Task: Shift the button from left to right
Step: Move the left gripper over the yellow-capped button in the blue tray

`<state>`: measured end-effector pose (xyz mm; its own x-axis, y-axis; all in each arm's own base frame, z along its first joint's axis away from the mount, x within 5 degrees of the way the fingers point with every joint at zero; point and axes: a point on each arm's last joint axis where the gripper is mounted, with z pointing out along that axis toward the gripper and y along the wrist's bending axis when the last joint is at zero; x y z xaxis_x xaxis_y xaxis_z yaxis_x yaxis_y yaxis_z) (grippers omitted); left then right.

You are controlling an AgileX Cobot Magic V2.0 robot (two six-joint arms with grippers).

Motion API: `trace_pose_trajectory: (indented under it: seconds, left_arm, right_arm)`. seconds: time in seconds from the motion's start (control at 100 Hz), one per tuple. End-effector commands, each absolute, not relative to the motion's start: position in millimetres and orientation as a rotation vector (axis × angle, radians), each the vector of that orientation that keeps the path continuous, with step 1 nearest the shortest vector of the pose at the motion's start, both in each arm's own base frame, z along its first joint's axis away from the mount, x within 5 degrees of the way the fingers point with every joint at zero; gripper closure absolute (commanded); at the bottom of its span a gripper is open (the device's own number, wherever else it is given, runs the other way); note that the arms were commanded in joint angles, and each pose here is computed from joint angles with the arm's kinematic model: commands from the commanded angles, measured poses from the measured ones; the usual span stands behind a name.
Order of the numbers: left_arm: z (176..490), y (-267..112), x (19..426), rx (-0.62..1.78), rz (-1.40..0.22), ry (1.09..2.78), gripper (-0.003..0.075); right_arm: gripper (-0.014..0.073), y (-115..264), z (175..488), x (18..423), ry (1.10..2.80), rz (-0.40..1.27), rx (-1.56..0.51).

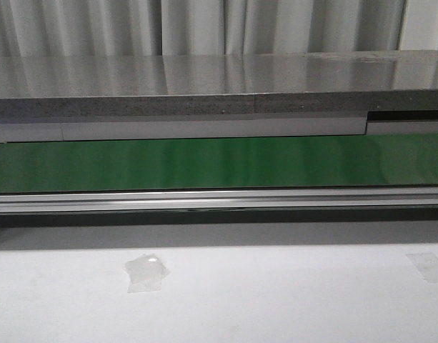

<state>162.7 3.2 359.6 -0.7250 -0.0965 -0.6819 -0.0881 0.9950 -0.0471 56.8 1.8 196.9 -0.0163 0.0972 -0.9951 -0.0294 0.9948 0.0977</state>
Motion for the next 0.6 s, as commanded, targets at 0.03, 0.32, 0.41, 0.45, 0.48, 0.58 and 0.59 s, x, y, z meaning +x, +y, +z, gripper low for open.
trace_pose_trajectory:
  seconds: [0.03, 0.32, 0.41, 0.45, 0.48, 0.58, 0.59]
  left_arm:
    - [375.8, 9.3, 175.3, -0.211, 0.006, 2.250, 0.0188]
    - [350.0, 52.9, 229.5, -0.432, 0.103, 2.317, 0.0188]
    - [338.8, 65.9, 248.0, -0.471, 0.123, 2.358, 0.0188]
    - [335.2, 69.6, 255.8, -0.468, 0.131, 2.377, 0.0188]
    - [329.9, 72.7, 263.5, -0.472, 0.133, 2.394, 0.0188]
    - [318.6, 78.1, 285.3, -0.472, 0.132, 2.423, 0.0188]
    - [319.0, 78.6, 287.1, -0.472, 0.132, 2.422, 0.0188]
  right_arm:
    - [0.0662, 1.7, 210.5, 54.6, 1.471, 0.099, 0.044]
    - [0.0662, 1.7, 210.5, 54.6, 1.471, 0.099, 0.044]
    - [0.0662, 1.7, 210.5, 54.6, 1.471, 0.099, 0.044]
    - [0.0662, 1.7, 210.5, 54.6, 1.471, 0.099, 0.044]
    - [0.0662, 1.7, 210.5, 54.6, 1.471, 0.099, 0.044]
    - [0.0662, 1.7, 210.5, 54.6, 1.471, 0.099, 0.044]
    - [0.0662, 1.7, 210.5, 54.6, 1.471, 0.099, 0.044]
